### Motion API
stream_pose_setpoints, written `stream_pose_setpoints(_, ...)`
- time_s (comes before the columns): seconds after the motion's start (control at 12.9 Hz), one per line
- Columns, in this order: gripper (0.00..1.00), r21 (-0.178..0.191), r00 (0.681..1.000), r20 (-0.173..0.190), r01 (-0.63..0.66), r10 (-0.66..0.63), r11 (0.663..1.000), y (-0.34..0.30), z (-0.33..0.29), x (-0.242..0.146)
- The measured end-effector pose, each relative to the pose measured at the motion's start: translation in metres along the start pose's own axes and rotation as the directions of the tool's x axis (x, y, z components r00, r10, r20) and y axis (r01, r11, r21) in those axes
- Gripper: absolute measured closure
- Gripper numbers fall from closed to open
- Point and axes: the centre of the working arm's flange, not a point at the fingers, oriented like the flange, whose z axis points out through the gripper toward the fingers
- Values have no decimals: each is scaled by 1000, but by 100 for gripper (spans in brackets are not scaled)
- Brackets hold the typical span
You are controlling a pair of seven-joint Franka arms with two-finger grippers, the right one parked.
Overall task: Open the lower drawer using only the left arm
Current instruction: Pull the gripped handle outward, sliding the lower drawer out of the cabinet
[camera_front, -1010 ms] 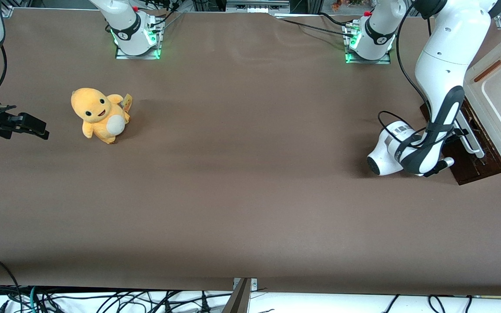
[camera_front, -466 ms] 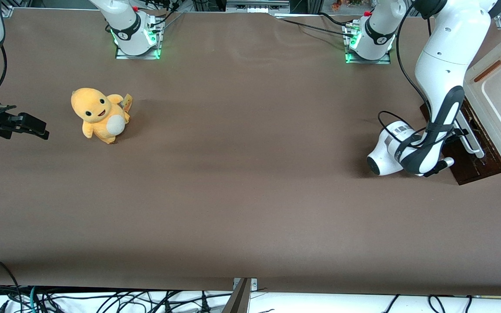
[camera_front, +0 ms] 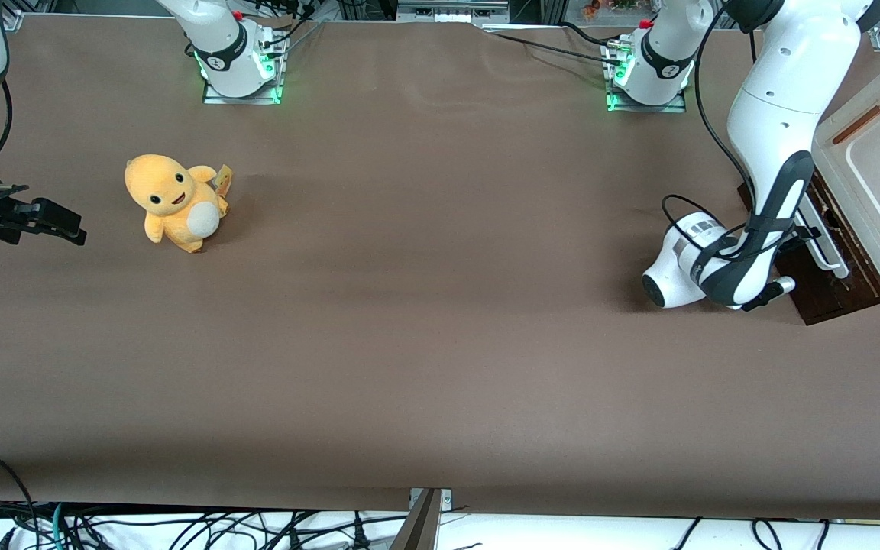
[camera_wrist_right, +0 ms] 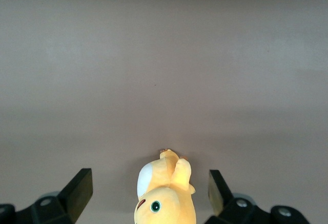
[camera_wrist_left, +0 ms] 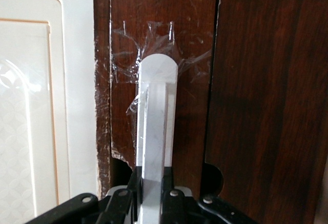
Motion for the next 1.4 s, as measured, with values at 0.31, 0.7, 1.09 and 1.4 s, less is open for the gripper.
stream_pose_setpoints(0.31,81,0,1000,-8,-1,1,1000,0,-5,-2)
stream_pose_setpoints(0.7,81,-11,1000,-18,-3,3,1000,-4,-28,-9)
stream_pose_setpoints(1.09,81,-14,1000,-19,-3,2,1000,-5,-31,-9)
stream_pose_setpoints(1.4,81,-25,1000,-12,1,-1,1000,-6,-35,-9)
